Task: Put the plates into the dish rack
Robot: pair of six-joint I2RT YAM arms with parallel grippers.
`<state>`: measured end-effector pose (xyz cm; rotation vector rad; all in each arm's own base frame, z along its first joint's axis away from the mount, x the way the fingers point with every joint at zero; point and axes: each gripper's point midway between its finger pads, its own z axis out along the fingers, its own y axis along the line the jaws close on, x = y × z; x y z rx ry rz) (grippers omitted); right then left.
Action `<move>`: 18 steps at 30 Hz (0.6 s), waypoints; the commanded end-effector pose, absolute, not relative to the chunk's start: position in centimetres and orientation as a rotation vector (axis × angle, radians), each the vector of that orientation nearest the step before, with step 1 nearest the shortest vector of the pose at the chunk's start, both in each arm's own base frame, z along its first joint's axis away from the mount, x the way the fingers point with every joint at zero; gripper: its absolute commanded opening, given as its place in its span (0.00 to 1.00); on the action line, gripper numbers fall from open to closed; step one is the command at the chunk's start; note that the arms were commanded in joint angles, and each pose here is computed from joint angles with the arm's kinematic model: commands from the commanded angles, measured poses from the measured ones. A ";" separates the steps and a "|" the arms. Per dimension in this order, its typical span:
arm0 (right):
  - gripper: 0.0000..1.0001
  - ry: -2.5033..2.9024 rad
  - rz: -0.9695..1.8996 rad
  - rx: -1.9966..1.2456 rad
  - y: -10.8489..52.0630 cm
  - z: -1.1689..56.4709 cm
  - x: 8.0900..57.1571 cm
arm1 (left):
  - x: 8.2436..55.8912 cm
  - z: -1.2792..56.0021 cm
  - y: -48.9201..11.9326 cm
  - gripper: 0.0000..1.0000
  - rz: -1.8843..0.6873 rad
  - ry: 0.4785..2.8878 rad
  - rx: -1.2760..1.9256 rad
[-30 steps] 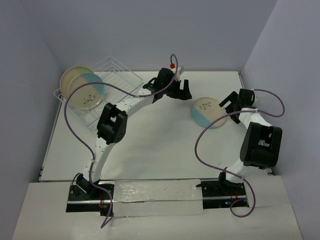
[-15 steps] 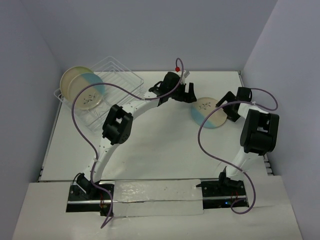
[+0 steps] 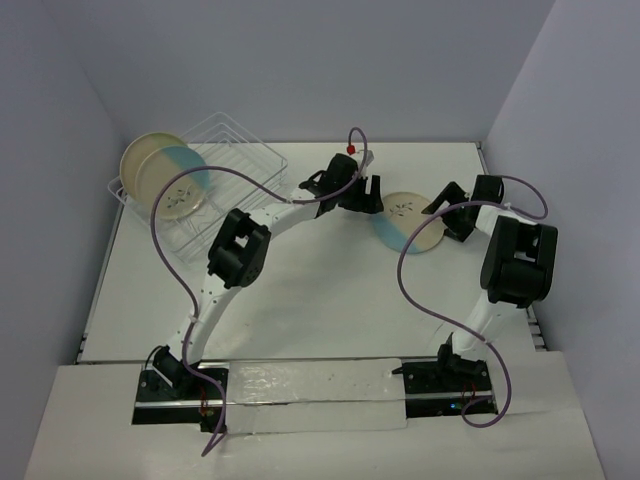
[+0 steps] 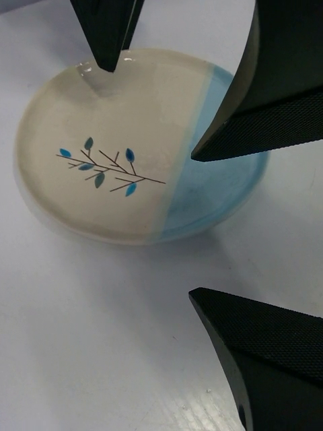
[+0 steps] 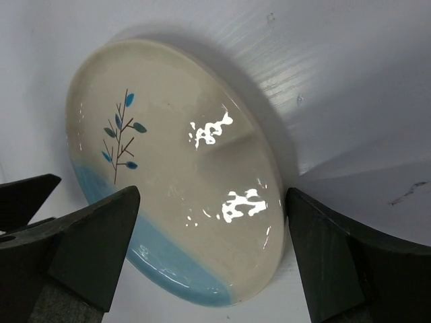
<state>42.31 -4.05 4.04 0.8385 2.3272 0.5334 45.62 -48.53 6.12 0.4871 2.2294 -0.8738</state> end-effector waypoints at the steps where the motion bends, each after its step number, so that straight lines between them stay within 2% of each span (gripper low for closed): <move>1: 0.96 2.305 0.589 0.683 -2.1 5.4 44.5 | 46.0 3.7 -48.0 0.80 -0.833 2.274 0.458; 12: 0.96 2.318 0.510 0.624 -0.9 5.4 45.7 | 47.9 2.1 -45.9 0.51 -0.732 2.301 0.383; 14: 0.96 2.319 0.499 0.630 -1.0 5.4 45.9 | 47.9 1.5 -45.7 0.48 -0.711 2.313 0.387; 18: 0.96 2.328 0.459 0.677 -1.7 5.1 46.3 | 48.1 0.8 -45.2 0.32 -0.674 2.315 0.411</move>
